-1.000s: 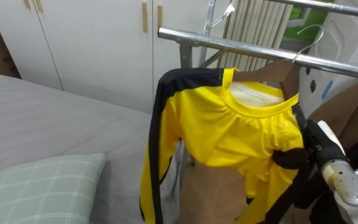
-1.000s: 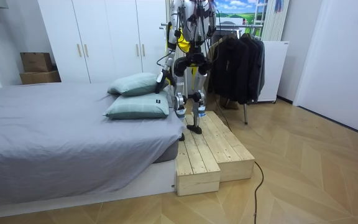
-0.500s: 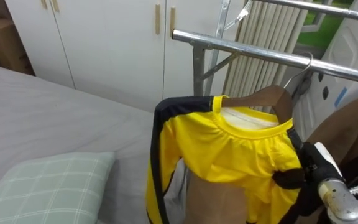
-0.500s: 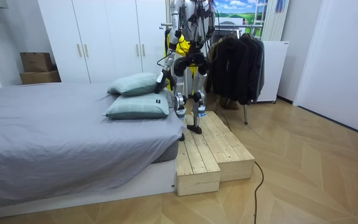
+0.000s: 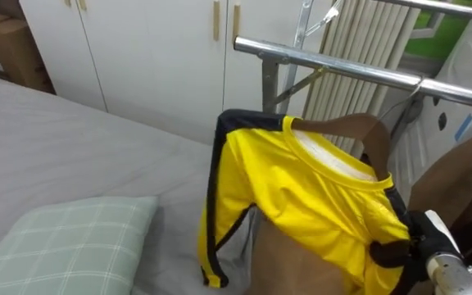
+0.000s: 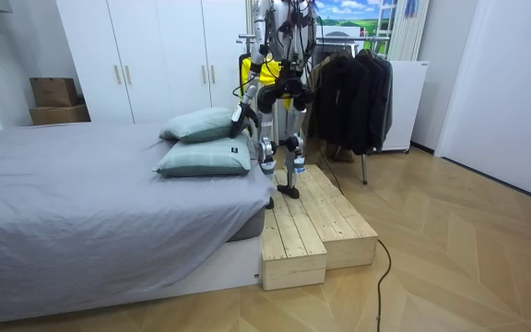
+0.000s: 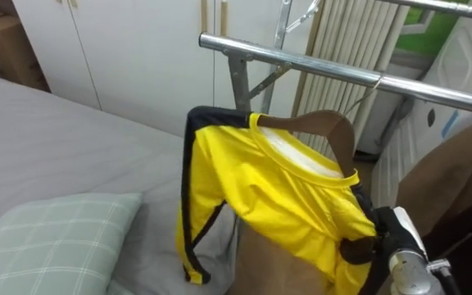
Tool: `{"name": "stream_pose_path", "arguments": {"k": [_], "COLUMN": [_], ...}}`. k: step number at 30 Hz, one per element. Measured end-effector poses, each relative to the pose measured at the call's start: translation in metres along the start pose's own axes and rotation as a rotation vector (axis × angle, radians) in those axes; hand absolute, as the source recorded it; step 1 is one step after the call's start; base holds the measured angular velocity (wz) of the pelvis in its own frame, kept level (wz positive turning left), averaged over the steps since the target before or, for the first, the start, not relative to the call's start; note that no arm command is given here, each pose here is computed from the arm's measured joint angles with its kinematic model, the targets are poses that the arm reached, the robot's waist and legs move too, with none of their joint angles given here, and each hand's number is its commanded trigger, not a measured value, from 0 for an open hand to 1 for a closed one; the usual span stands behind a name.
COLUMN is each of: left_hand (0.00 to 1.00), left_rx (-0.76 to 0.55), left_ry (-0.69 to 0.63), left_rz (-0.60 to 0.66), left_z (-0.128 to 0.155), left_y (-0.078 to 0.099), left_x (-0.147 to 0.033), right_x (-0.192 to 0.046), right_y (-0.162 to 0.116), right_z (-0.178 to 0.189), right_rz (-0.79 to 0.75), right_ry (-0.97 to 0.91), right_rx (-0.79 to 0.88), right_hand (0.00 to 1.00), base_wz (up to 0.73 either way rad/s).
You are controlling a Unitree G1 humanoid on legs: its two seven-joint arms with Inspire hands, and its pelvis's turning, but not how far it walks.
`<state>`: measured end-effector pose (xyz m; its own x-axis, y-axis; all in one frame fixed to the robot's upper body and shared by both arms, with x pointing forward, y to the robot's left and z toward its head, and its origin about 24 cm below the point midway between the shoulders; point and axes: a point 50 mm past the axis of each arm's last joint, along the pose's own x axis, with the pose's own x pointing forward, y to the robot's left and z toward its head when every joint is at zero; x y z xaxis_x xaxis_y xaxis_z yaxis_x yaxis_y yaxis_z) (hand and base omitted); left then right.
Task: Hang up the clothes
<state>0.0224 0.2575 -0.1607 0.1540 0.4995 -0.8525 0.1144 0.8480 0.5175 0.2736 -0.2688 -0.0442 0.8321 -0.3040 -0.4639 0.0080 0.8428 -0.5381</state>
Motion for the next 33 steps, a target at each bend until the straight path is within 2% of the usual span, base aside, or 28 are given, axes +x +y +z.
{"name": "stream_pose_path", "arguments": {"k": [1,2,3,5,23,33], "left_hand": [0.00,0.00,0.00,0.00,0.00,0.00], "left_rx": [0.000,0.001,0.001,0.001,0.001,-0.015], "left_ry": [0.002,0.003,0.003,0.003,0.005,0.014], "left_rz": [0.005,0.007,0.009,0.010,0.016,0.023], "left_z": [-0.0004,-0.0006,-0.0008,-0.0009,-0.0017,-0.0030], "left_y": [0.0001,0.0001,0.0001,0.0002,-0.0018,-0.0002], "left_x": [0.0000,0.0000,-0.0001,-0.0001,-0.0008,-0.0005], "right_x": [-0.0002,-0.0002,-0.0002,-0.0002,-0.0014,-0.0012], "right_y": [0.0013,0.0018,0.0021,0.0021,0.0037,0.0033], "right_z": [0.0000,0.0001,0.0002,0.0003,-0.0093,-0.0085], "right_rz": [-0.006,-0.007,-0.008,-0.013,-0.033,-0.033], "right_ry": [0.001,0.000,0.000,-0.001,0.039,0.037], "right_rx": [0.002,0.003,0.003,0.003,-0.028,-0.103], "right_hand": [0.59,0.53,0.20,0.00,0.00,0.00], "base_wz": [0.00,0.00,0.00,0.00,-0.01,-0.01]}}
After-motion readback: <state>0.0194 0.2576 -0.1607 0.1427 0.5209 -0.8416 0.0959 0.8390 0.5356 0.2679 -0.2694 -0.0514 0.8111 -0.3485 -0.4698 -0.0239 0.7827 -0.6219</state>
